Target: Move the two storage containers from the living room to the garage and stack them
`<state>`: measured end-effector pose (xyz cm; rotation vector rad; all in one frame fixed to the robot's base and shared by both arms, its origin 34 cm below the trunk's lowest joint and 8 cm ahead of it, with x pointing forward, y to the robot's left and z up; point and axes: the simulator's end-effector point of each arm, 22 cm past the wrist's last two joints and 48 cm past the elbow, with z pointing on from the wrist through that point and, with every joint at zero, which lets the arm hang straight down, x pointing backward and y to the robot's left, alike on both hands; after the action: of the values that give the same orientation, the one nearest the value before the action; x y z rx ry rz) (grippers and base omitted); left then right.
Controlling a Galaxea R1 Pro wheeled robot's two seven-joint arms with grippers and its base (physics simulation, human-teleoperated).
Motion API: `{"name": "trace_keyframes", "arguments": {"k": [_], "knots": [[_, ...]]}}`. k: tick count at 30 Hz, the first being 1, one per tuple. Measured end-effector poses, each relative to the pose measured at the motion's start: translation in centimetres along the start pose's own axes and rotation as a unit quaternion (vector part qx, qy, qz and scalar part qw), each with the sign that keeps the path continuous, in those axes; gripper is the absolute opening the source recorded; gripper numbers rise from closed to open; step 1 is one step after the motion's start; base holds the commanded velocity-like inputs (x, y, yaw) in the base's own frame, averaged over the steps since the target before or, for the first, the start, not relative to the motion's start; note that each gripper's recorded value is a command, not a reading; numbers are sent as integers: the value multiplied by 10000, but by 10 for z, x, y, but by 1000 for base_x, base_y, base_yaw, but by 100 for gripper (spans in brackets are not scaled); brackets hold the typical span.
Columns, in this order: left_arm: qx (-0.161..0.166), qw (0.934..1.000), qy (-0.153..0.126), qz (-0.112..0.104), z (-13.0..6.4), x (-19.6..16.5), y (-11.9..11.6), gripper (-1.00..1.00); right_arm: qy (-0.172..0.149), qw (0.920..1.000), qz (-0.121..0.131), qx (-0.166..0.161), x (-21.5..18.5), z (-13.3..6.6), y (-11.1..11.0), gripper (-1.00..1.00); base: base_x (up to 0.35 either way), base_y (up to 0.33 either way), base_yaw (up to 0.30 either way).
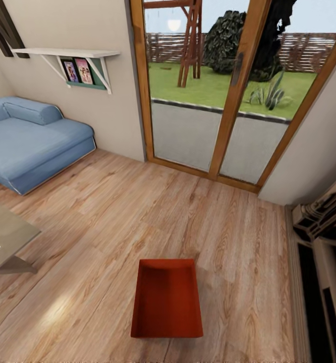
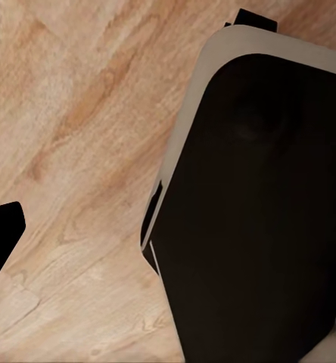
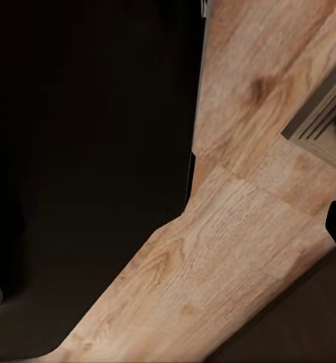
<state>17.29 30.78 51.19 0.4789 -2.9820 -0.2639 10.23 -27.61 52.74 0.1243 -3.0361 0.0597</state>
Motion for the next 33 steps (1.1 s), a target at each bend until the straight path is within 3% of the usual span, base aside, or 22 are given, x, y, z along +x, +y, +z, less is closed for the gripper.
{"name": "trace_keyframes", "arguments": {"k": [33], "knots": [[-77,9997,227,38,4,19,6,100,240,9997,3,0,19,0,1,100,0,0,0]]}}
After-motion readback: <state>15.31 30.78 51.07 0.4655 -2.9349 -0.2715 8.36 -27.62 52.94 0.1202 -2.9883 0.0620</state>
